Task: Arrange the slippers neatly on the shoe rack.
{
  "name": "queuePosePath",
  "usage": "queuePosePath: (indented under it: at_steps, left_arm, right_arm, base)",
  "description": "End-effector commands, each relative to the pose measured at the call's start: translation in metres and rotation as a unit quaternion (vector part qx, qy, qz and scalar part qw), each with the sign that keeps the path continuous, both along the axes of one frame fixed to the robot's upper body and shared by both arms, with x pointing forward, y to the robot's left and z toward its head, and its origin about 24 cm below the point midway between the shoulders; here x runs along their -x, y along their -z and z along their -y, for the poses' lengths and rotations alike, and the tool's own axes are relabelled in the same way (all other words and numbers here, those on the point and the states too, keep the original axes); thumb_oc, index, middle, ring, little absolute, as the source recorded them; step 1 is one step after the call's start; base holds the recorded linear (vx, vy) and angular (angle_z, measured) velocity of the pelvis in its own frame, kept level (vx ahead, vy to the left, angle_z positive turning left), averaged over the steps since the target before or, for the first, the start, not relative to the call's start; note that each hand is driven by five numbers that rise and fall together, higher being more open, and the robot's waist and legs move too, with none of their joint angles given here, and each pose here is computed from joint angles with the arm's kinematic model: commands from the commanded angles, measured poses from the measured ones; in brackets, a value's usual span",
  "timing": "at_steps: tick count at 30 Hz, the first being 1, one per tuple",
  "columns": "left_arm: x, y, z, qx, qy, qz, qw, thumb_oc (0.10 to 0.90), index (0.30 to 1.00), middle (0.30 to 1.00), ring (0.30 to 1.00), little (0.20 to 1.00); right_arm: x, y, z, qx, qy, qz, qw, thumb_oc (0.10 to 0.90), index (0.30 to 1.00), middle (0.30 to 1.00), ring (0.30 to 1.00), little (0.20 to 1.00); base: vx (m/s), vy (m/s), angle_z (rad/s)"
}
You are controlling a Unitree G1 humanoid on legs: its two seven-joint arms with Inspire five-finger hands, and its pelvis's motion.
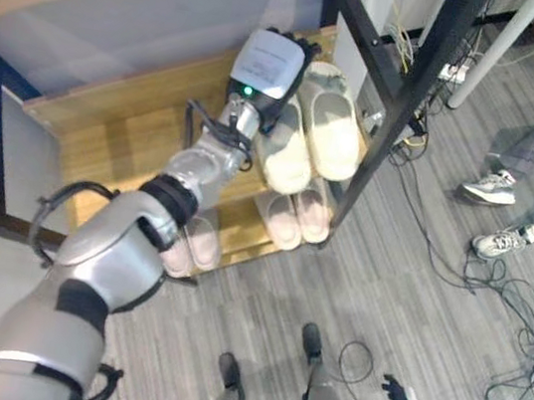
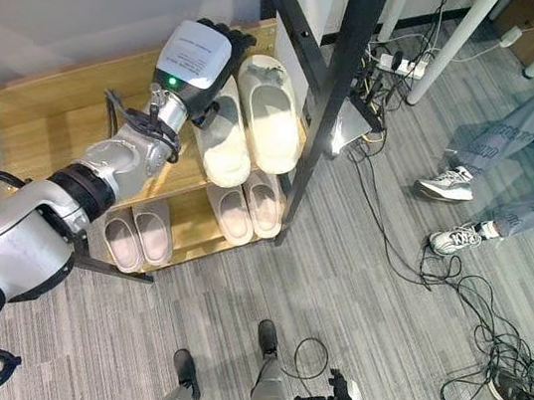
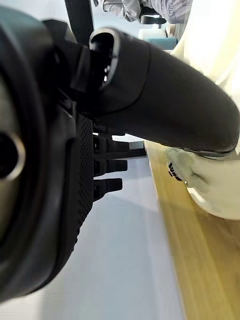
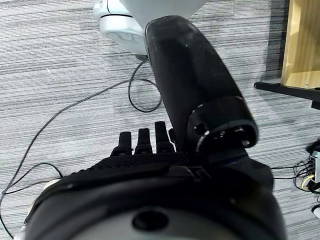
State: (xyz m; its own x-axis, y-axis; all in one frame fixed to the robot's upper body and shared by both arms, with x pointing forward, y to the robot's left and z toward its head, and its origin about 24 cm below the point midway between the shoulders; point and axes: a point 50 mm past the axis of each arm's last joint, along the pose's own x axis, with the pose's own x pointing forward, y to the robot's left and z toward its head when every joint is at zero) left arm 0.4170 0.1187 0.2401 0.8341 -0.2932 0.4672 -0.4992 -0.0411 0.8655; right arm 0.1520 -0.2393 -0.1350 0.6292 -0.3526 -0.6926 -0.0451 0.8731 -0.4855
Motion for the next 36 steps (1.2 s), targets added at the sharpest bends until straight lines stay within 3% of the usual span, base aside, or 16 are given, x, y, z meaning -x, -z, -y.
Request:
queuePosePath:
  at_steps: [1, 7, 15, 23, 32, 33, 36]
  left_arm:
    - [0.005, -0.063, -0.011, 0.036, -0.009, 0.105, 0.994, 0.8, 0.9, 0.9, 0.9, 0.9]
    - [0.004, -0.055, -0.011, 0.031, -0.008, 0.086, 0.996, 0.8, 0.9, 0.9, 0.9, 0.9]
    - [0.004, -0.05, 0.0, 0.091, 0.027, 0.058, 0.994, 0.8, 0.9, 0.9, 0.9, 0.9]
    - [0.005, -0.046, -0.008, 0.126, 0.035, 0.047, 0.99, 0.8, 0.9, 0.9, 0.9, 0.9]
    - [0.013, -0.043, -0.048, 0.142, 0.0, 0.085, 0.986, 0.8, 0.9, 0.9, 0.9, 0.9]
    - [0.013, -0.036, -0.06, 0.169, -0.013, 0.077, 0.982, 0.8, 0.9, 0.9, 0.9, 0.9]
    - [0.013, -0.02, -0.067, 0.236, -0.009, 0.045, 0.971, 0.8, 0.9, 0.9, 0.9, 0.9]
  right_arm:
    - [0.005, -0.004, 0.026, 0.049, -0.008, -0.02, 0.999, 0.8, 0.9, 0.9, 0.9, 0.9]
    - [0.006, -0.002, 0.021, 0.04, -0.014, -0.027, 0.999, 0.8, 0.9, 0.9, 0.9, 0.9]
    - [0.016, 0.004, 0.018, 0.027, -0.014, -0.05, 0.998, 0.8, 0.9, 0.9, 0.9, 0.9]
    - [0.026, 0.01, 0.012, 0.01, -0.015, -0.076, 0.997, 0.8, 0.9, 0.9, 0.9, 0.9]
    - [0.035, 0.015, 0.005, -0.004, -0.02, -0.097, 0.995, 0.8, 0.9, 0.9, 0.9, 0.9]
    - [0.036, 0.016, 0.004, -0.006, -0.021, -0.1, 0.995, 0.8, 0.9, 0.9, 0.9, 0.9]
    - [0.033, 0.015, 0.003, -0.006, -0.02, -0.101, 0.995, 0.8, 0.9, 0.9, 0.9, 0.9]
  base:
    - [0.0, 0.0, 0.0]
    - [0.0, 0.0, 0.0]
    - [0.0, 0.0, 0.0]
    - [0.0, 0.0, 0.0]
    - [0.01, -0.004, 0.01]
    - [0.05, -0.008, 0.03]
    - [0.05, -0.009, 0.01]
